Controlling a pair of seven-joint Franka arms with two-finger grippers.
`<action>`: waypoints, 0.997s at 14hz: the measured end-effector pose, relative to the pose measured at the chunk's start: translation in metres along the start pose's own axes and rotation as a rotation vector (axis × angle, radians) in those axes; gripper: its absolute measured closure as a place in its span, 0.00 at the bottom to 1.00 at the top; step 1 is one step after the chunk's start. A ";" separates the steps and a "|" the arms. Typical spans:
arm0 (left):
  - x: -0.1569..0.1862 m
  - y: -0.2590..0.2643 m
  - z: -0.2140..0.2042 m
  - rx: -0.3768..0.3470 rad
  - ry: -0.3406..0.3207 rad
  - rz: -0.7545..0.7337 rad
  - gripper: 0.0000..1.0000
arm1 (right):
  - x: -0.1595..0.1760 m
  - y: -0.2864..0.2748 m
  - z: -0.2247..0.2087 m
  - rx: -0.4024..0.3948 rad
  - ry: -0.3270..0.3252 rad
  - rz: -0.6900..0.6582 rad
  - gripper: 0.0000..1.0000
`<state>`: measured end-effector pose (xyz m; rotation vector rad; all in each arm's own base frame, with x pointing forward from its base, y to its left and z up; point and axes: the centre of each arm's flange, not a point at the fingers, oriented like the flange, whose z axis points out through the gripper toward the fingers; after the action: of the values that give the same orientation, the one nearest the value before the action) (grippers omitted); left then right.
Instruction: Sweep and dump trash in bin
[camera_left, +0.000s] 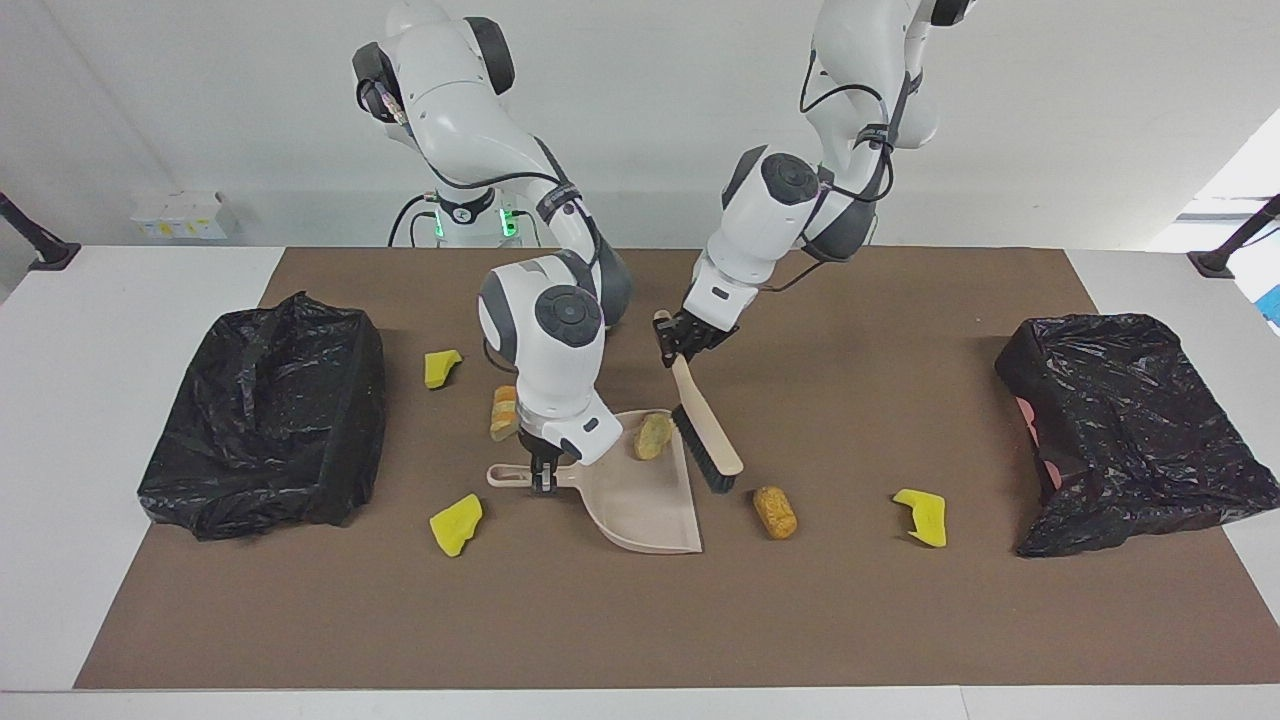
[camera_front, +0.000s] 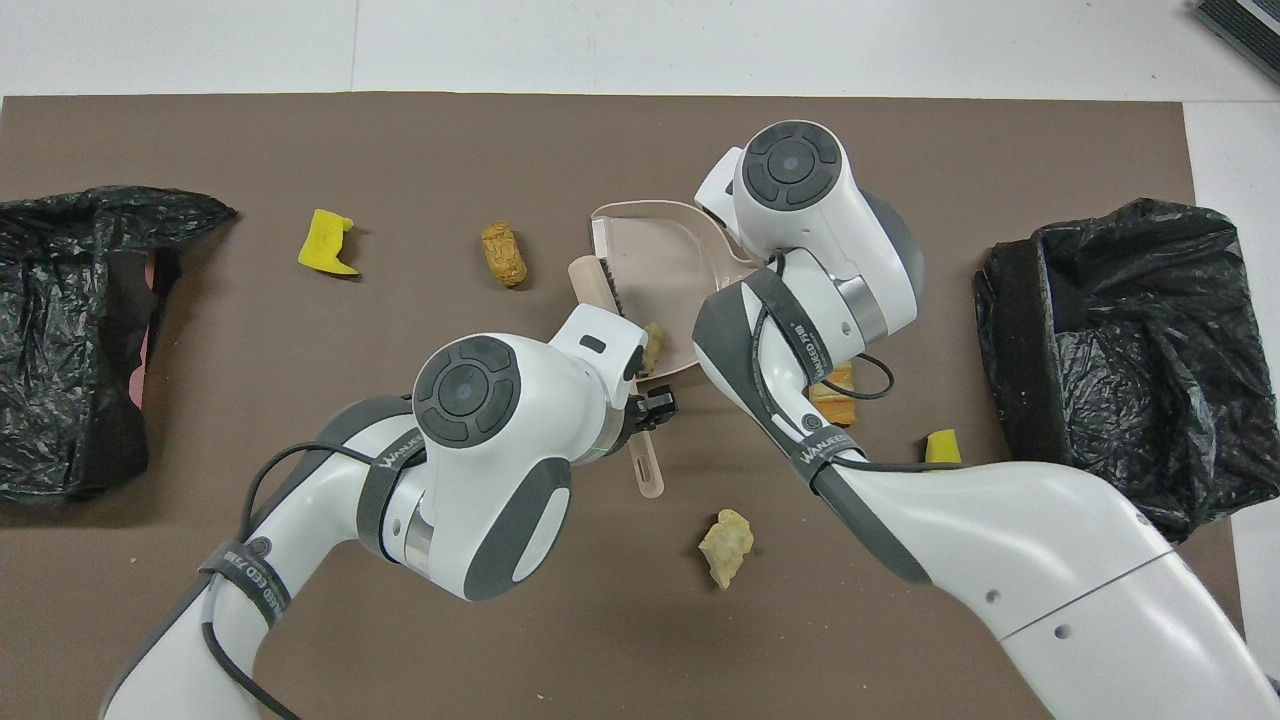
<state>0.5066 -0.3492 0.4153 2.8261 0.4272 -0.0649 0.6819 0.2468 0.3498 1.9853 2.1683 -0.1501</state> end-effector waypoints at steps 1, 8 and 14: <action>0.013 -0.012 -0.006 0.037 -0.006 -0.011 0.73 | 0.000 0.000 0.000 0.000 0.000 0.000 0.69; 0.090 -0.093 -0.046 0.278 0.054 -0.057 0.73 | -0.003 0.000 0.003 0.003 0.001 0.004 0.69; 0.152 -0.183 -0.063 0.349 0.049 0.016 0.73 | -0.003 0.000 0.003 0.003 0.001 0.005 0.69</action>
<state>0.5973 -0.1207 0.4139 3.1798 0.4418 -0.0732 0.6825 0.2430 0.3473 1.9925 2.1654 -0.1518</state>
